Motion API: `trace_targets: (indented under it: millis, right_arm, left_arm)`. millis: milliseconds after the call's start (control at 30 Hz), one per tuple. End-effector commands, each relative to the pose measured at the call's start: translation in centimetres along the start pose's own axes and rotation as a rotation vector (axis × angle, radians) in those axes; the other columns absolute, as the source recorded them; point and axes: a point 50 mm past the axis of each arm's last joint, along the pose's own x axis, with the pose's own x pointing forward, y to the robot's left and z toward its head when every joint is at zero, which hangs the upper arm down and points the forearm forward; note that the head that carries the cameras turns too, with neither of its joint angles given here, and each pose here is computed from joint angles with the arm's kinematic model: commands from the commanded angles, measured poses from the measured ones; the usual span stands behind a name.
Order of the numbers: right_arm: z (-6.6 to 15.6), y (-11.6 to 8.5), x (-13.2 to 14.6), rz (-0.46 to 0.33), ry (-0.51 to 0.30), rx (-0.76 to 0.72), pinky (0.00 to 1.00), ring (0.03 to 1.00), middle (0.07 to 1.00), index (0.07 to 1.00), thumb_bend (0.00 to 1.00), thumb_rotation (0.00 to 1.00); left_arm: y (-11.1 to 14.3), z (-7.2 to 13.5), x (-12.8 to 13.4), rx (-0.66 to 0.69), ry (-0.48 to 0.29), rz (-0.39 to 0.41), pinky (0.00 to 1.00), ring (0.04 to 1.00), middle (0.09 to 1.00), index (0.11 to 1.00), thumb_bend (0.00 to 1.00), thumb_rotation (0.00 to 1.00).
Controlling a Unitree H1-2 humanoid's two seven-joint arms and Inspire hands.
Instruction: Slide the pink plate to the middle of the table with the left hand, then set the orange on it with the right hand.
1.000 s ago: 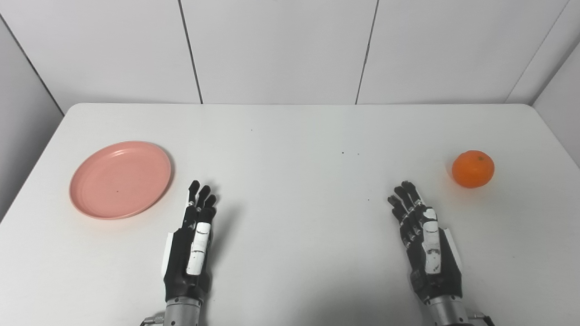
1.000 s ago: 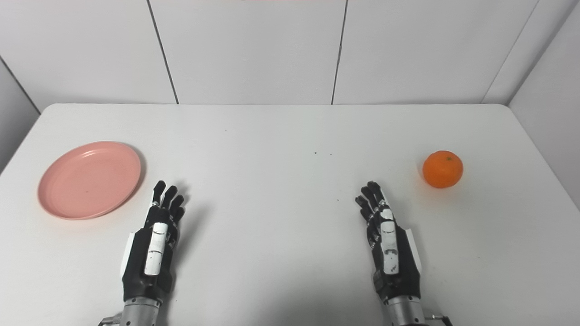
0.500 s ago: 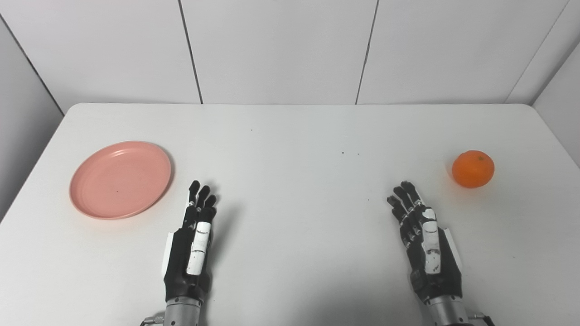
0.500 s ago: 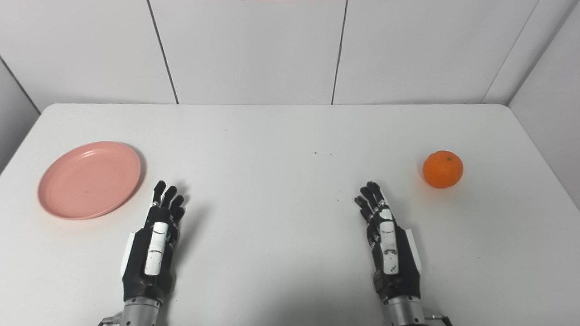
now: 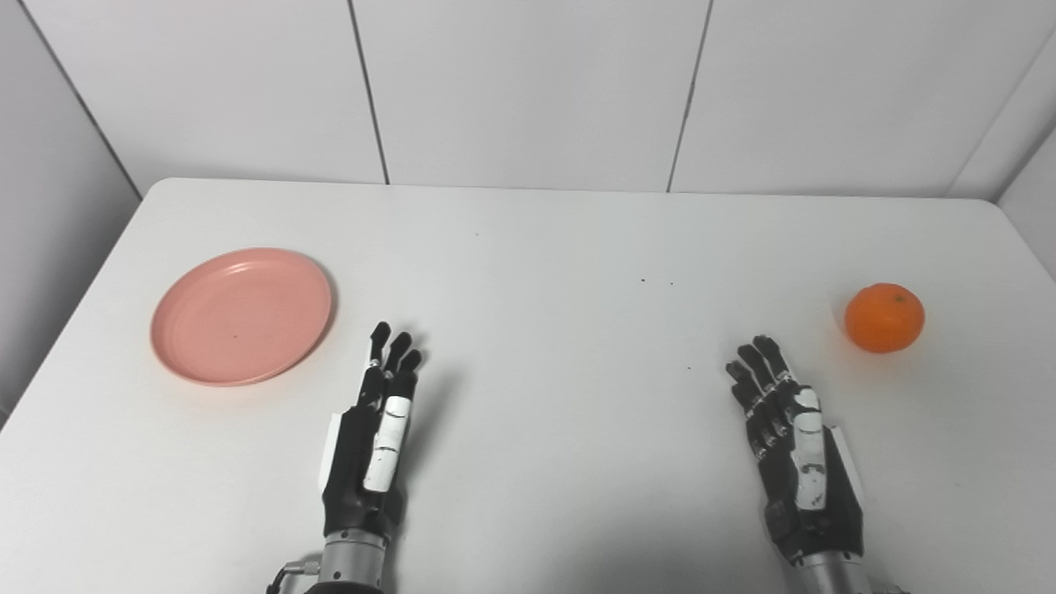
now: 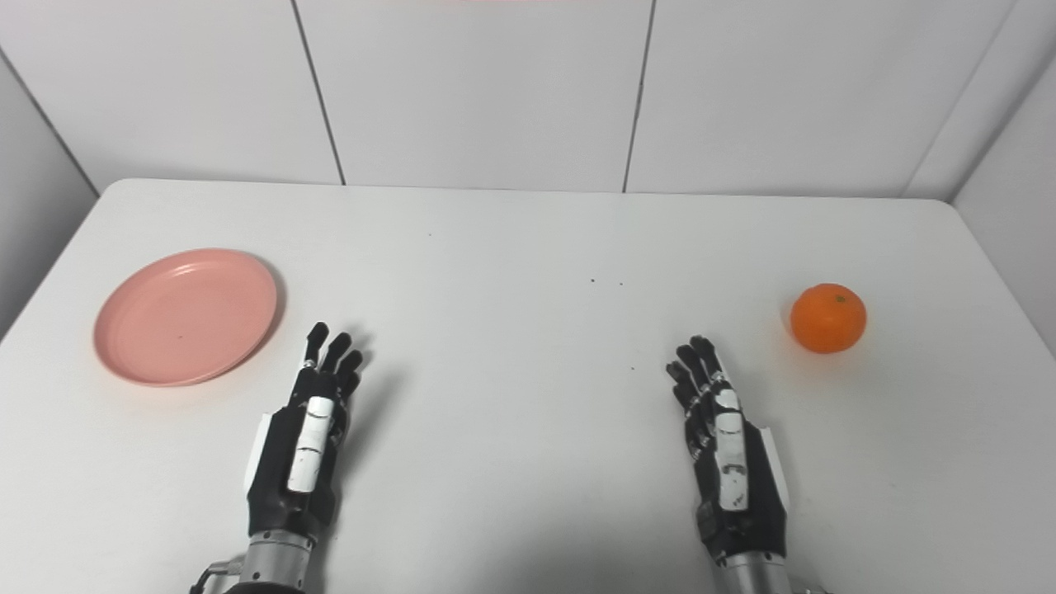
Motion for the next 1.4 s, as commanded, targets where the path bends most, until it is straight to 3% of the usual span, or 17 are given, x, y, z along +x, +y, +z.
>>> trace_targets:
  millis: [0, 133, 367, 933, 1267, 1367]
  right_arm:
    - [-1.2, -2.0, -1.4, -0.017, 0.056, -0.007, 1.00, 0.945, 0.949, 0.946, 0.83, 0.98]
    - [-1.5, -3.1, -1.5, -0.021, 0.060, -0.011, 1.00, 0.950, 0.953, 0.950, 0.83, 0.98]
    - [-2.0, -3.9, -1.5, -0.021, 0.063, 0.002, 1.00, 0.954, 0.959, 0.951, 0.81, 0.99]
    - [-2.8, -2.9, -1.5, -0.016, 0.060, -0.002, 1.00, 0.945, 0.953, 0.947, 0.80, 0.99]
    - [-3.7, -2.9, -0.9, -0.005, 0.067, -0.017, 1.00, 0.944, 0.950, 0.952, 0.80, 1.00]
    - [-3.8, -2.7, -0.7, -0.001, 0.062, -0.014, 1.00, 0.943, 0.945, 0.951, 0.80, 1.00]
  left_arm:
    - [1.0, -2.7, -5.8, 0.031, 0.132, 0.067, 0.98, 0.944, 0.958, 0.965, 0.64, 0.77]
    - [0.2, -3.3, -5.7, 0.048, 0.130, 0.067, 0.94, 0.932, 0.945, 0.948, 0.60, 0.74]
    - [-0.4, -4.0, -5.6, 0.065, 0.140, 0.066, 0.93, 0.934, 0.942, 0.942, 0.62, 0.77]
    - [0.9, -3.4, -5.3, 0.043, 0.107, 0.056, 0.92, 0.922, 0.944, 0.924, 0.57, 0.72]
    - [2.0, -0.4, -0.6, 0.071, -0.005, 0.052, 0.89, 0.879, 0.902, 0.877, 0.68, 0.72]
    - [2.3, 0.8, 1.1, 0.084, -0.040, 0.029, 0.90, 0.881, 0.904, 0.891, 0.78, 0.77]
